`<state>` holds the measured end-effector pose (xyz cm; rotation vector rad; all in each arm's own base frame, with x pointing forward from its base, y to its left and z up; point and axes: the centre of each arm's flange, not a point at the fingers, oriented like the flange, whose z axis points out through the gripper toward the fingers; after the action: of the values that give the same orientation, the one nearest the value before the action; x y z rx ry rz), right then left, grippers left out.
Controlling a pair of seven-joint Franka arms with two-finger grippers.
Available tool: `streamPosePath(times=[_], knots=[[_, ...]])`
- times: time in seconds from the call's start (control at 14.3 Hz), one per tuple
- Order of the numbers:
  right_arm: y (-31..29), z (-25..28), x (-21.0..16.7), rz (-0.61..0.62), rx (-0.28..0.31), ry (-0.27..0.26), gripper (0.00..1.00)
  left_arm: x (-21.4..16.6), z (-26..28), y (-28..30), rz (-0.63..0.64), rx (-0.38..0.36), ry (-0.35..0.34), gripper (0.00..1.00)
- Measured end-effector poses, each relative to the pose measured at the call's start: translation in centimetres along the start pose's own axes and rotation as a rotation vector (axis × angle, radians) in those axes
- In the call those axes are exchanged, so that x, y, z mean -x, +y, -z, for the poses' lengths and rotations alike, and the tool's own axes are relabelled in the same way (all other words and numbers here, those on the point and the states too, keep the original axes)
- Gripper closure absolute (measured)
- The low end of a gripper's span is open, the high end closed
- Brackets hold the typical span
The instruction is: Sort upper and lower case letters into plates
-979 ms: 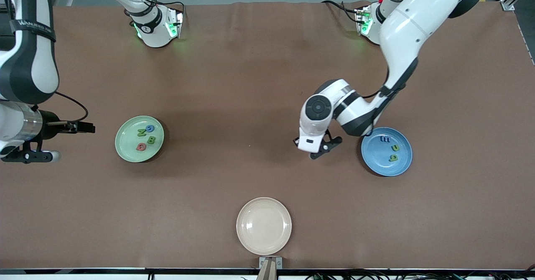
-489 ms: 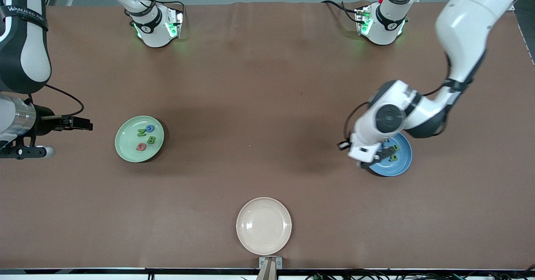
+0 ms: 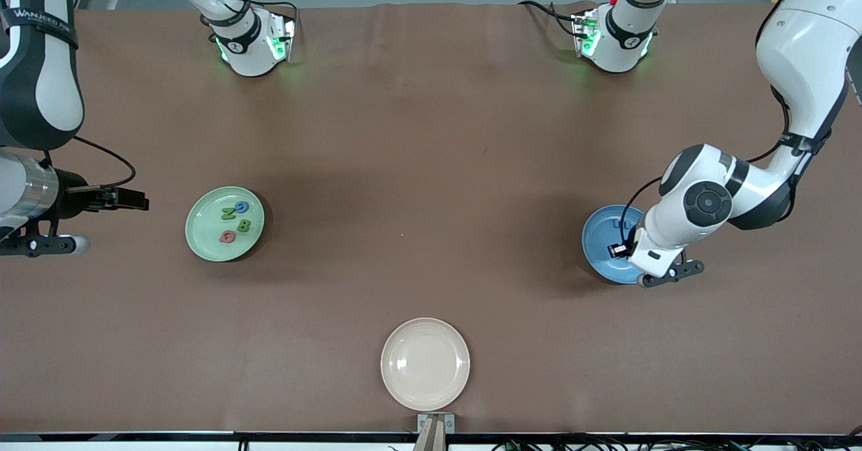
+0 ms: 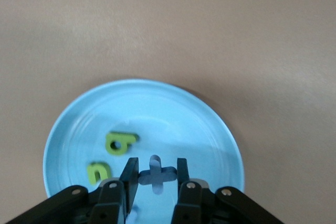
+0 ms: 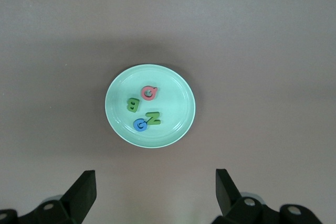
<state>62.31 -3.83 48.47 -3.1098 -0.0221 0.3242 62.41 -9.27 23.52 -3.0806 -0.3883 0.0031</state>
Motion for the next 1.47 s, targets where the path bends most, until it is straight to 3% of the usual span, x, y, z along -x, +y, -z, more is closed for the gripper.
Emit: streamPosePath(times=[0.35, 0.7, 1.05, 1.19, 1.47], knots=[[0.0, 1.5, 0.3, 0.000, 0.002, 0.032, 0.00, 0.2, -2.3, 0.5, -0.031, 0.027, 0.006, 0.67], [0.1, 5.2, 0.5, -0.001, 0.008, 0.103, 0.00, 1.4, -4.3, -0.3, -0.060, -0.008, -0.009, 0.67], [0.4, 8.2, 1.2, -0.006, 0.015, 0.137, 0.00, 1.5, -4.6, -0.5, -0.059, -0.005, -0.009, 0.66], [1.1, 8.9, 1.3, -0.018, 0.014, 0.151, 0.00, 1.3, -4.4, -0.5, -0.058, -0.002, -0.002, 0.51], [2.1, 8.9, 1.5, -0.032, 0.010, 0.148, 0.00, 0.0, -1.1, -1.6, -0.029, 0.011, 0.037, 0.11]])
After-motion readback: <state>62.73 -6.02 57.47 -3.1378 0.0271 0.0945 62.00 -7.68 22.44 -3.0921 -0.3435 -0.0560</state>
